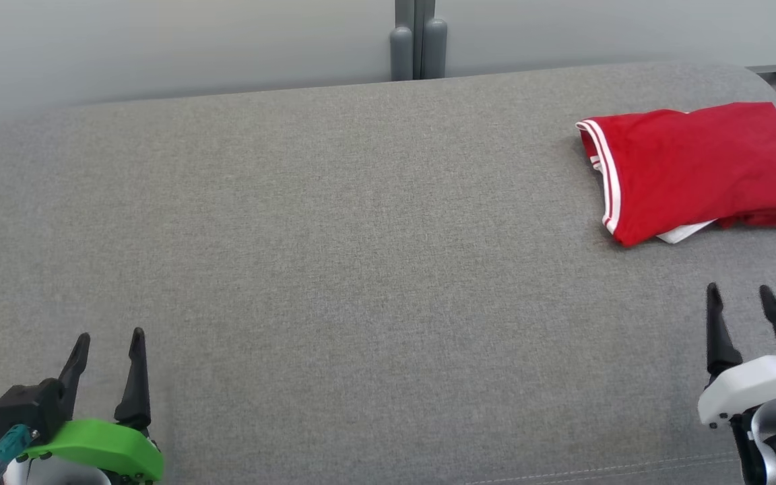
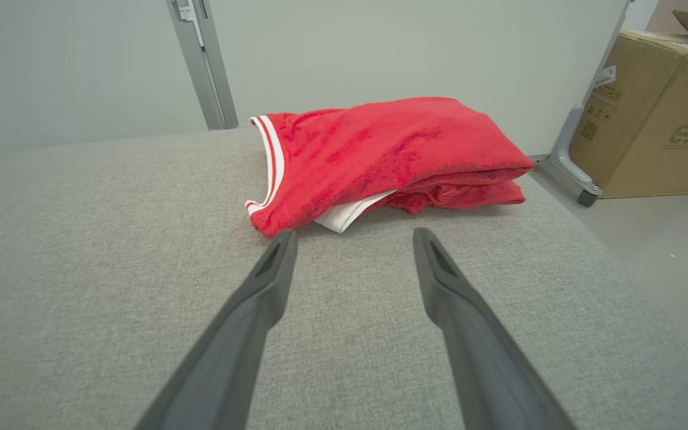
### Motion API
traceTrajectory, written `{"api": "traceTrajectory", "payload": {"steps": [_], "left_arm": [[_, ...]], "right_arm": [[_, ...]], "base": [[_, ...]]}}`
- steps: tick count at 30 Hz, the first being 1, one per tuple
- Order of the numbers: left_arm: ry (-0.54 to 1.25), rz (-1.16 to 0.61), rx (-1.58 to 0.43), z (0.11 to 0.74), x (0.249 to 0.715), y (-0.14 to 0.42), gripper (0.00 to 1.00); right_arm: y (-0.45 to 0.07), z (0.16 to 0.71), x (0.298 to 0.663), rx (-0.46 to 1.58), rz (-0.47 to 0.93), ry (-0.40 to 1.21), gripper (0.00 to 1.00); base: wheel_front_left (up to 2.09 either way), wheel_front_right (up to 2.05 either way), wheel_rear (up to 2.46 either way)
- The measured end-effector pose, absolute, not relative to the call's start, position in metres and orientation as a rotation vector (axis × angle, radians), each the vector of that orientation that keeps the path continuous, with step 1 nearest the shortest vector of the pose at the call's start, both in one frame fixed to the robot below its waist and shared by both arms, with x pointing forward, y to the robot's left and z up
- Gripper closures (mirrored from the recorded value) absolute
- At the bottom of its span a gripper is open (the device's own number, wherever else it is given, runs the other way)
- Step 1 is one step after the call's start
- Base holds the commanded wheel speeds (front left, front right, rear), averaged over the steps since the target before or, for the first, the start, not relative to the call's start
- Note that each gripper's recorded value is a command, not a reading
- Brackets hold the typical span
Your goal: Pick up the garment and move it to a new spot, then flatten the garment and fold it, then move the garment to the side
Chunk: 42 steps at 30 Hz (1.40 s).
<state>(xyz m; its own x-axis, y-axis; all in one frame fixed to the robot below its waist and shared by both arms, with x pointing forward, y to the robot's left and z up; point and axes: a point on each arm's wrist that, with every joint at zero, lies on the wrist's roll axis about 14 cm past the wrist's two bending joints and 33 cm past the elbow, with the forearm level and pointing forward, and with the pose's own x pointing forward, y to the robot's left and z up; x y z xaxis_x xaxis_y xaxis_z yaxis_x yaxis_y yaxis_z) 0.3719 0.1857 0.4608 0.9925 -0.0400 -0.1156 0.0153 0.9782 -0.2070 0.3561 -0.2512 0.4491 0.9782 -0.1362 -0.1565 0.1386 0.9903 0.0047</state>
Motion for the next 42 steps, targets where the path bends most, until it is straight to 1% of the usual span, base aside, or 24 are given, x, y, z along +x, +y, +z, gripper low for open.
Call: {"api": "traceTrajectory", "payload": {"steps": [2,12,13,16,22,27,42], "left_arm": [[0.118,-0.001,-0.199,0.461,0.367,0.194,0.0],[0.11,0.06,-0.186,0.462,0.353,0.215,0.0],[0.105,0.063,-0.185,0.463,0.353,0.216,1.0],[0.116,0.066,-0.186,0.46,0.351,0.215,1.0],[0.19,0.064,-0.244,0.436,0.342,0.193,1.0],[0.204,0.077,-0.287,0.434,0.342,0.195,1.0],[0.237,0.119,-0.476,0.43,0.341,0.197,1.0]], "right_arm": [[-0.239,0.446,0.352,-0.01,-0.099,0.163,0.0],[-0.223,0.449,0.344,-0.029,-0.063,0.146,0.0],[-0.222,0.451,0.345,-0.03,-0.06,0.137,1.0],[-0.219,0.448,0.344,-0.032,-0.055,0.146,1.0],[-0.2,0.414,0.324,0.026,-0.054,0.253,1.0],[-0.205,0.412,0.324,0.072,-0.076,0.269,1.0],[-0.212,0.412,0.328,0.296,-0.144,0.296,1.0]], "base": [[0.0,0.0,0.0],[0.0,0.0,0.0],[0.0,0.0,0.0],[0.0,0.0,0.0],[0.0,0.0,0.0],[0.0,0.0,0.0],[0.0,0.0,0.0]]}}
